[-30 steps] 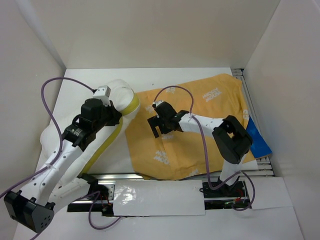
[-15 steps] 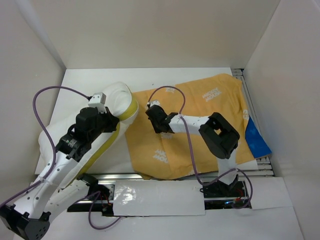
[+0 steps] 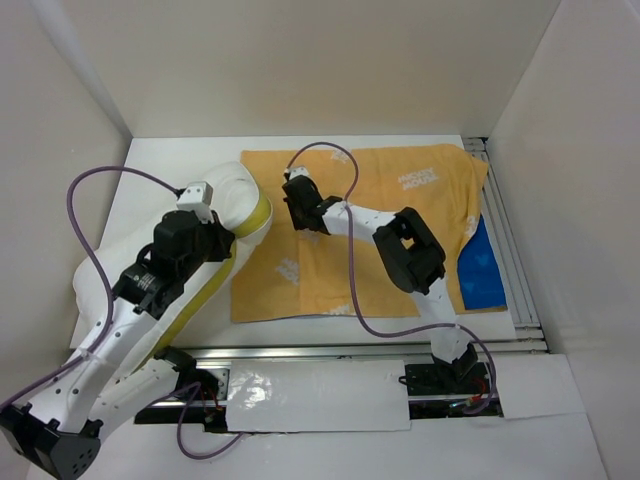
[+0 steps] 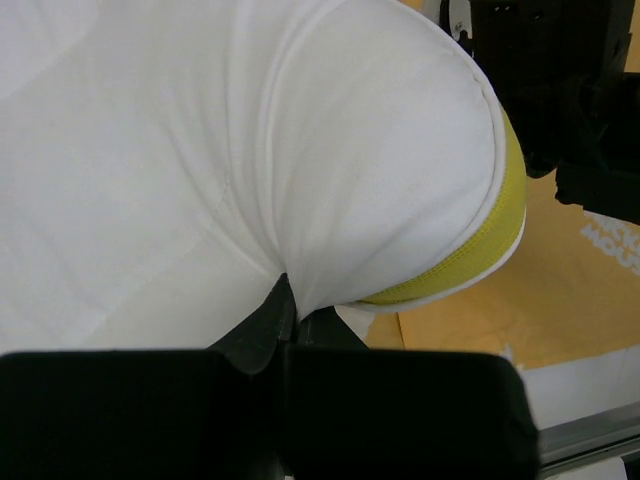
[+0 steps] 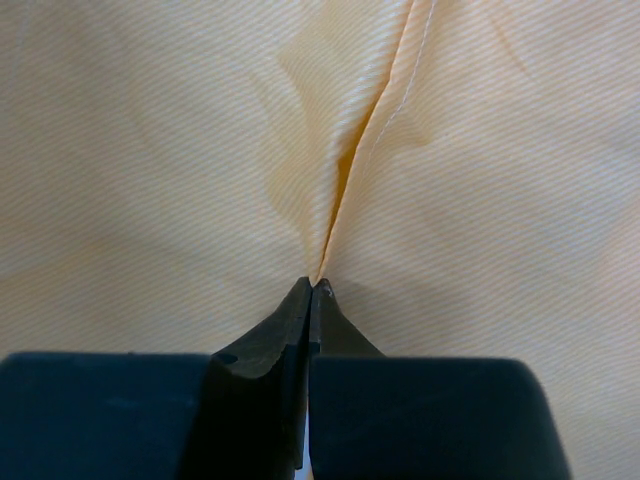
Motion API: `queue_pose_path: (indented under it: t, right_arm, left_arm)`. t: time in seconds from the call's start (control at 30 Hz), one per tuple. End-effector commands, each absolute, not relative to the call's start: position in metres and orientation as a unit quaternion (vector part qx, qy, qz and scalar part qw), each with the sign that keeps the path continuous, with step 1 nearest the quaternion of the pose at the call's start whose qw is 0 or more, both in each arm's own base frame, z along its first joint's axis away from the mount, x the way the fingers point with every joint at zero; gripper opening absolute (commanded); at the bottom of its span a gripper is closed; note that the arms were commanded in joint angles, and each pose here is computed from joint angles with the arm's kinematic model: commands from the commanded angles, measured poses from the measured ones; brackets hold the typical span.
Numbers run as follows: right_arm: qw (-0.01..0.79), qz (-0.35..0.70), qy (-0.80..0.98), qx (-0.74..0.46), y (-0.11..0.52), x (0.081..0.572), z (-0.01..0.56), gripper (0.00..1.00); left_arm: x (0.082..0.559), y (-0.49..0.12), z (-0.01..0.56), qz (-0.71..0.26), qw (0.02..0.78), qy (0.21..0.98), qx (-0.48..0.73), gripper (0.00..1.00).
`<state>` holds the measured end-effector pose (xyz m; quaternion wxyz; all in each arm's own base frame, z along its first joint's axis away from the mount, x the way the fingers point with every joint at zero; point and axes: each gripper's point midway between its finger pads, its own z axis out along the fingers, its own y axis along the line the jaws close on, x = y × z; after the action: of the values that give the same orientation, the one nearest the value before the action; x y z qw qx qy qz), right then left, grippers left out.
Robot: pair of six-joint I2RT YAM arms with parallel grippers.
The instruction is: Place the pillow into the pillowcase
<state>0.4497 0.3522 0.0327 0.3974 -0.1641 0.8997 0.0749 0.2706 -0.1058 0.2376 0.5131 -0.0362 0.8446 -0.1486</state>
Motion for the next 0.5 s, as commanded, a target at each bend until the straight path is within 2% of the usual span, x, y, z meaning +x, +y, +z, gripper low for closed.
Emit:
queue_pose_path:
  t: [0.0, 0.07, 0.1, 0.23, 0.27, 0.37, 0.47]
  right_arm:
    - [0.429, 0.118, 0.879, -0.169, 0.363, 0.455, 0.076, 0.0]
    - [0.425, 0.14, 0.877, -0.179, 0.361, 0.44, 0.087, 0.05]
    - [0.418, 0.148, 0.876, -0.189, 0.361, 0.432, 0.085, 0.17]
    - [0.41, 0.156, 0.877, -0.195, 0.356, 0.421, 0.096, 0.33]
    - [0.407, 0.154, 0.879, -0.196, 0.355, 0.42, 0.092, 0.43]
    - [0.39, 0.126, 0.891, -0.193, 0.342, 0.414, 0.08, 0.57]
    - [0.373, 0.099, 0.901, -0.199, 0.337, 0.404, 0.067, 0.61]
  left_arm:
    - [0.287, -0.108, 0.271, -0.156, 0.559, 0.813, -0.043, 0.0]
    - [0.291, -0.112, 0.273, -0.162, 0.567, 0.807, -0.036, 0.0]
    - [0.294, -0.116, 0.275, -0.17, 0.57, 0.803, -0.032, 0.0]
    - [0.297, -0.119, 0.277, -0.176, 0.572, 0.801, -0.029, 0.0]
    - [0.298, -0.12, 0.275, -0.177, 0.573, 0.8, -0.029, 0.0]
    - [0.299, -0.118, 0.273, -0.173, 0.575, 0.799, -0.032, 0.0]
    - [0.299, -0.118, 0.268, -0.171, 0.571, 0.803, -0.032, 0.0]
